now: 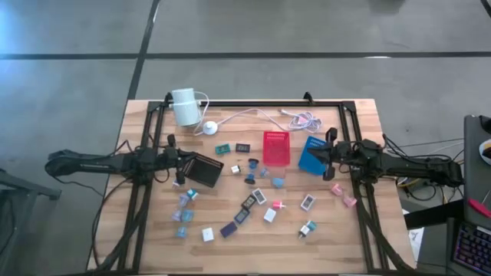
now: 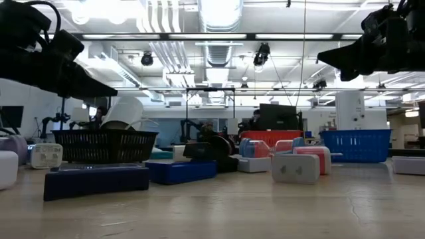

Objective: Pick & Place Office items
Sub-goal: Put the right light blue hourglass into the blue bin

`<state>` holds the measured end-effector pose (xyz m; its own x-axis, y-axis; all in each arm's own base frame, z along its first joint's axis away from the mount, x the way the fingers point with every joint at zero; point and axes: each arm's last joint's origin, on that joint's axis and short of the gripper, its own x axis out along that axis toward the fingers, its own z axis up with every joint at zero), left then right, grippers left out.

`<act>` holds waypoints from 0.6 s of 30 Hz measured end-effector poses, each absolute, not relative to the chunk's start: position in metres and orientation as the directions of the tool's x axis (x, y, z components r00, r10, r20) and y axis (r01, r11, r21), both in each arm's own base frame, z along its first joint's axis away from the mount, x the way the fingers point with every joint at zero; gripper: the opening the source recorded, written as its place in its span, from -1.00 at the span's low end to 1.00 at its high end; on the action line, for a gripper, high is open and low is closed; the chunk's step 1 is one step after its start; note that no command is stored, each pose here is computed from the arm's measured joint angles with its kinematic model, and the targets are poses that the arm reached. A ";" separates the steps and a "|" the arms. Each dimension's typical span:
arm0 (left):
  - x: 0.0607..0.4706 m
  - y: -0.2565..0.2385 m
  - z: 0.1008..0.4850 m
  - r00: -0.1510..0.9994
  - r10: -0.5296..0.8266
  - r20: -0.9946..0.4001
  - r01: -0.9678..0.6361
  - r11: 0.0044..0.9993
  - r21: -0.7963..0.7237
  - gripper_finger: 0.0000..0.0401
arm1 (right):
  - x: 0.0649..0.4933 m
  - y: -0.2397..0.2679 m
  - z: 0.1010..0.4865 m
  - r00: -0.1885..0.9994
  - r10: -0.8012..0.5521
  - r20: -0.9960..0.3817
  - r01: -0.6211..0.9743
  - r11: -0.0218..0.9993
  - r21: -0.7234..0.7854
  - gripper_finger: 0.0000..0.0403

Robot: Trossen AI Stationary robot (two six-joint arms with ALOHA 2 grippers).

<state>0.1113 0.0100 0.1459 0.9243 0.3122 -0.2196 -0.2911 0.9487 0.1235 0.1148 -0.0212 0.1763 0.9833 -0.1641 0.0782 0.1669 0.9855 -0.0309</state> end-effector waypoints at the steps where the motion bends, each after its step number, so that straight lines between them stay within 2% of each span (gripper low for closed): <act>1: 0.111 0.010 0.146 0.924 0.312 -0.221 -0.291 0.949 0.124 -0.97 | 0.115 -0.021 0.176 0.984 -0.164 0.075 0.167 0.986 -0.030 -0.94; 18: 0.112 0.010 0.144 0.918 0.316 -0.238 -0.292 0.948 0.129 -0.97 | 0.115 -0.021 0.177 0.983 -0.163 0.089 0.167 0.985 -0.035 -0.94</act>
